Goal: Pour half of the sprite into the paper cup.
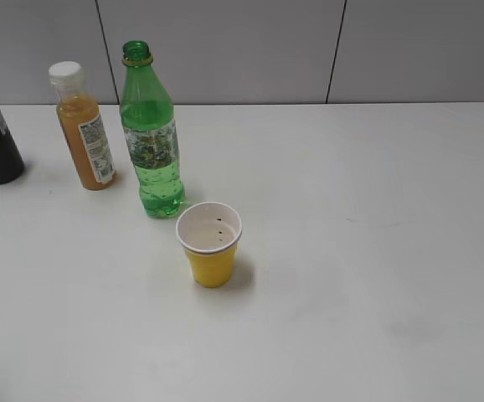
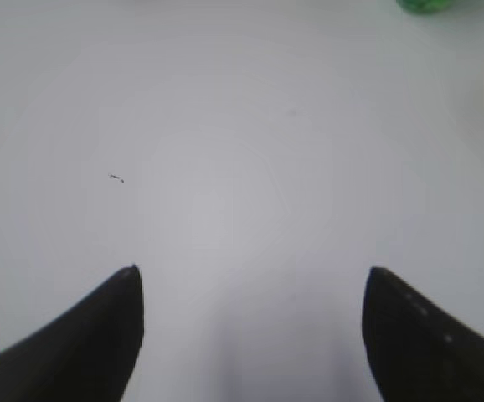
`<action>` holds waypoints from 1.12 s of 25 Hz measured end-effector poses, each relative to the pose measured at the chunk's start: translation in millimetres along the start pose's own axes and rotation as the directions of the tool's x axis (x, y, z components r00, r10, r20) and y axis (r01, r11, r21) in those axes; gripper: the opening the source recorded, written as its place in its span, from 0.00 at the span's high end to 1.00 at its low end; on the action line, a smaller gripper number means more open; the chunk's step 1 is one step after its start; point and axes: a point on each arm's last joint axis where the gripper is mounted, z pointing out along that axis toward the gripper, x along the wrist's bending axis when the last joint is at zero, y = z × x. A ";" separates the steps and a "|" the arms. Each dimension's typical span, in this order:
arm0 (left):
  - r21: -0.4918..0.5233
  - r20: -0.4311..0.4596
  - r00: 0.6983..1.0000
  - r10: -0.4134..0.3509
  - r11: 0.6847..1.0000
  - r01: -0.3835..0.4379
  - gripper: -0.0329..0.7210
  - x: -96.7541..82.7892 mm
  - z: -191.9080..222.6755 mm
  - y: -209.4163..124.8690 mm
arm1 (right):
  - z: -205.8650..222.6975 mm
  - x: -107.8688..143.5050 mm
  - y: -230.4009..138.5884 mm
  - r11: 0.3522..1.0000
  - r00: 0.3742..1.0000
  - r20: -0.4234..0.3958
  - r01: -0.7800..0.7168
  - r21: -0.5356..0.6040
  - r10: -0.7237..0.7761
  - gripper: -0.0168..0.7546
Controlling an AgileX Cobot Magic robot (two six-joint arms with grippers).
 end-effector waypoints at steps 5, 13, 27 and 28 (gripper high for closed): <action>-0.153 -0.002 1.000 0.013 0.988 -0.014 0.14 -2.3 -22.0 -11.1 | 0.0 0.0 0.0 1.000 1.000 0.000 0.000 0.000 0.000 0.24; -0.216 0.003 1.000 0.007 0.976 -0.006 0.16 -4.9 -43.3 -33.1 | 0.0 0.0 0.0 1.000 1.000 0.000 0.000 0.000 0.000 0.24; -0.378 -0.048 0.999 0.025 0.925 -0.041 0.17 -3.5 -66.3 -69.1 | 0.0 0.0 0.0 1.000 1.000 0.000 0.000 0.000 0.000 0.24; -0.395 -0.048 0.999 0.026 0.918 -0.043 0.17 -3.7 -68.2 -71.4 | 0.0 0.0 0.0 1.000 1.000 0.000 0.000 0.000 0.000 0.24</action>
